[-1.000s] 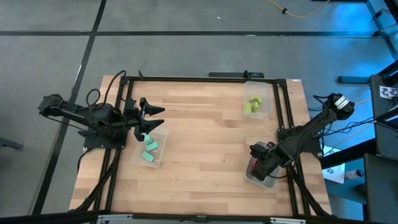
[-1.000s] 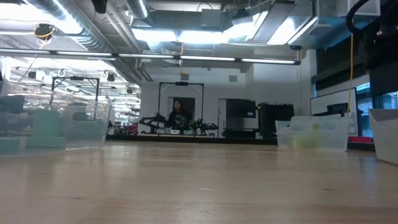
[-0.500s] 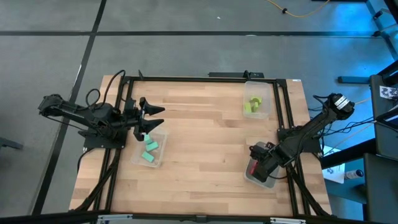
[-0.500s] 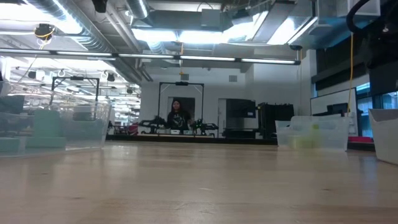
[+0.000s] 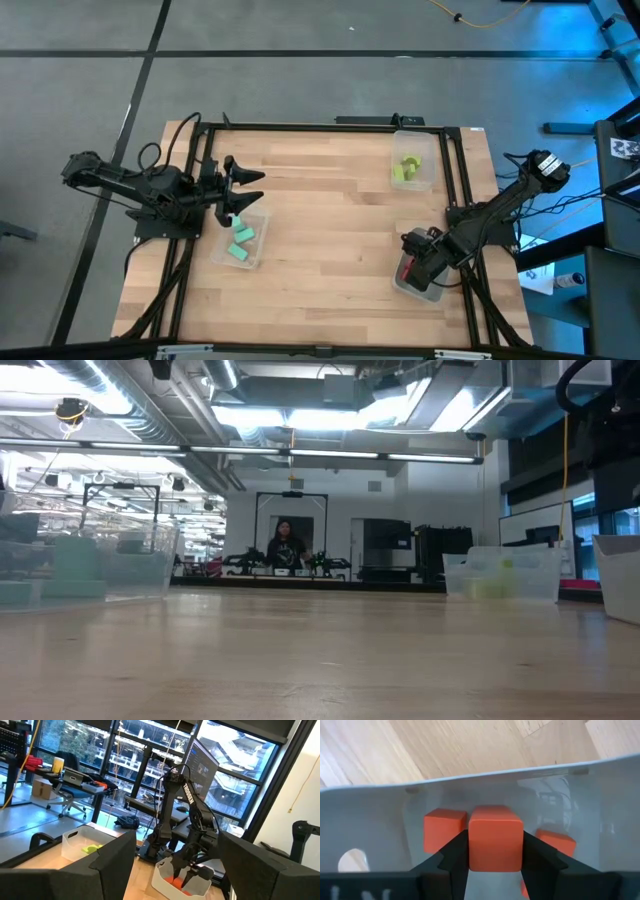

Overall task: Sort & place blocks by color
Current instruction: Put the orange block into the gray bin

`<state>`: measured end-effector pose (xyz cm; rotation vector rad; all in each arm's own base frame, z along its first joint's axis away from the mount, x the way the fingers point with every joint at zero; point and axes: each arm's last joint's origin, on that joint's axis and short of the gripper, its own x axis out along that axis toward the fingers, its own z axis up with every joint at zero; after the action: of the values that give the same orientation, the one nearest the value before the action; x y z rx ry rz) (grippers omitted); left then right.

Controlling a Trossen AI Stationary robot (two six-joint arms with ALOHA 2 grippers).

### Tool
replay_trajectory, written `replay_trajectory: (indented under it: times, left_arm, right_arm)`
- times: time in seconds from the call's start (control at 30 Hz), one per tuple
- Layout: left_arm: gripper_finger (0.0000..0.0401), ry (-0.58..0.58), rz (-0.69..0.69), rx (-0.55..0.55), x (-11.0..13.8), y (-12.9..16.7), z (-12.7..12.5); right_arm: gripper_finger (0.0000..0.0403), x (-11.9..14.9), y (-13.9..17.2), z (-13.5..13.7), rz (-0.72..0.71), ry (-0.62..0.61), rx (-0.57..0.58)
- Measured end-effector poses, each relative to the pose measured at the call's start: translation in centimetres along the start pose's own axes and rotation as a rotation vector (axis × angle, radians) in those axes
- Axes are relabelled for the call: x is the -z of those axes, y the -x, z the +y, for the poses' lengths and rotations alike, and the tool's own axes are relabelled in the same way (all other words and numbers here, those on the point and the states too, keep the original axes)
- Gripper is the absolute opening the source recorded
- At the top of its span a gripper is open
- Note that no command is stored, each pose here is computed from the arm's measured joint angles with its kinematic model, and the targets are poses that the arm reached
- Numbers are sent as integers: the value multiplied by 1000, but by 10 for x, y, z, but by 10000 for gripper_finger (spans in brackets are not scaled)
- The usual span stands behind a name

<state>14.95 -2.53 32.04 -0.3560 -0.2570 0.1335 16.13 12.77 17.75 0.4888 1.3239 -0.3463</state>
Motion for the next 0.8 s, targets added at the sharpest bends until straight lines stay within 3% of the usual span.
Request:
replay_trajectory:
  times: [0.6, 0.7, 0.8]
  left_arm:
    - [273, 2, -9, -16, -1, 1, 1]
    - [273, 4, -14, -15, -2, 2, 1]
    - [273, 4, -15, -16, -2, 2, 1]
  right_arm:
    - [151, -2, 0, -1, -58, -59, 24]
    - [169, -1, 0, -1, -48, -58, 20]
    - [212, -1, 0, -1, -25, -58, 11]
